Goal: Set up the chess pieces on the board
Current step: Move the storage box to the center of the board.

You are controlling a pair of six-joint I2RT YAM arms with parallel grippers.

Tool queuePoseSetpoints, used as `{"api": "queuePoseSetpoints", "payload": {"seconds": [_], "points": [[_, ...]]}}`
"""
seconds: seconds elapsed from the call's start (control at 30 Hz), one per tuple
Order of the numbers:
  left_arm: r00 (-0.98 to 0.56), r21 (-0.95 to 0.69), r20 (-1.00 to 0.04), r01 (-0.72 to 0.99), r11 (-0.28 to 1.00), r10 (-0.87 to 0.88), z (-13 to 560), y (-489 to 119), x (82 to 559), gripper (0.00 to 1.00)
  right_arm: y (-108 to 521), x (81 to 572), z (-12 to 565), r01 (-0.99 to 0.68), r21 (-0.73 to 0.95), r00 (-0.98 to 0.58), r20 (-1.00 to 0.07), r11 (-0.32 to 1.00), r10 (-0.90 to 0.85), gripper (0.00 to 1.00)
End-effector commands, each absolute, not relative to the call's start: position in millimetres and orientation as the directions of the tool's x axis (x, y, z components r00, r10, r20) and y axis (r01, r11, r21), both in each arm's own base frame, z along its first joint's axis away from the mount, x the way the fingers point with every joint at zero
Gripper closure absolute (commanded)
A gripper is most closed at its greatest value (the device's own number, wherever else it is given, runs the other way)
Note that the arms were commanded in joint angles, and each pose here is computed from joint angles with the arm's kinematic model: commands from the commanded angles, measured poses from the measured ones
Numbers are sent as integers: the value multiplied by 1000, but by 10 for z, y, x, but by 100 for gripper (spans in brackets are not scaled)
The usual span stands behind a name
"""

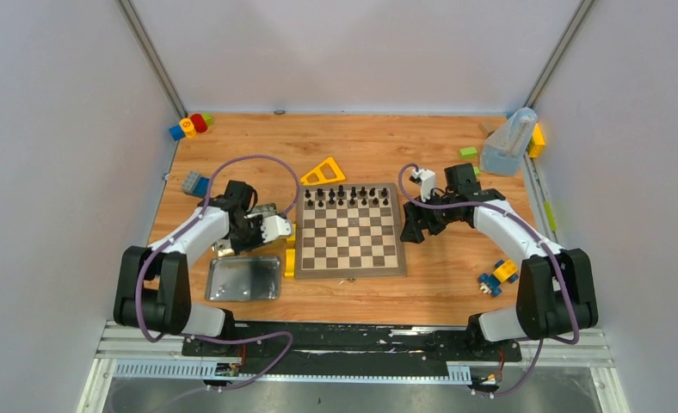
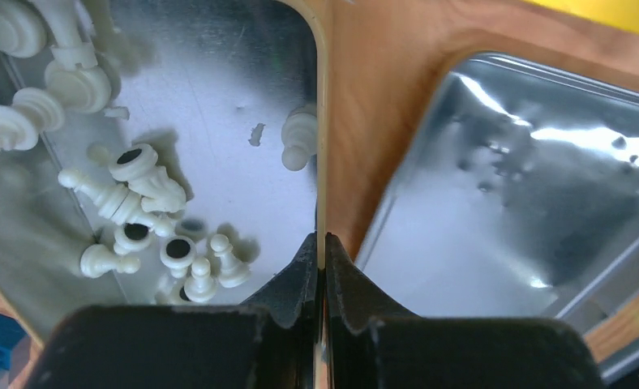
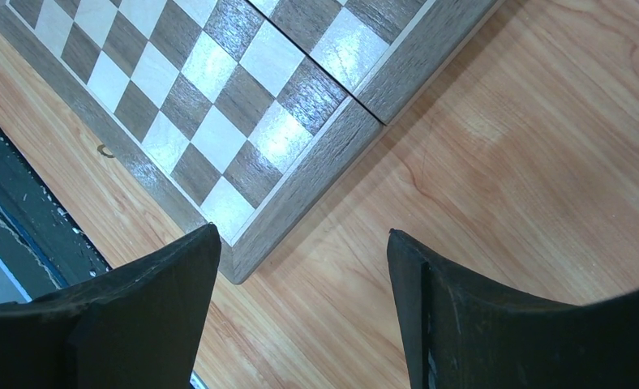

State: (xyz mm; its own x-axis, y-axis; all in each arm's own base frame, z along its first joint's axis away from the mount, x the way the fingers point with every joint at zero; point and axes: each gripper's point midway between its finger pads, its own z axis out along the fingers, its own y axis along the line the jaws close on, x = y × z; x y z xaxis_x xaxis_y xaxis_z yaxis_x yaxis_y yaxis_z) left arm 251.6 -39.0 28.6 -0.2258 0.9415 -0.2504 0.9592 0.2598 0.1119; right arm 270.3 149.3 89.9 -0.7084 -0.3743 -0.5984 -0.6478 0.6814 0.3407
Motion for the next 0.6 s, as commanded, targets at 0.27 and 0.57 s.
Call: {"api": "queuePoseSetpoints", "payload": {"seconds": [0.27, 0.57], "points": [[-174, 254, -222, 940, 230, 959, 575, -274, 2627, 57, 1578, 2767, 988, -657, 377, -706, -613, 653, -356, 24], [-388, 237, -460, 813, 532, 799, 964, -590, 3064, 18, 1583, 2755, 1114, -675, 356, -677, -647, 646, -351, 24]]}}
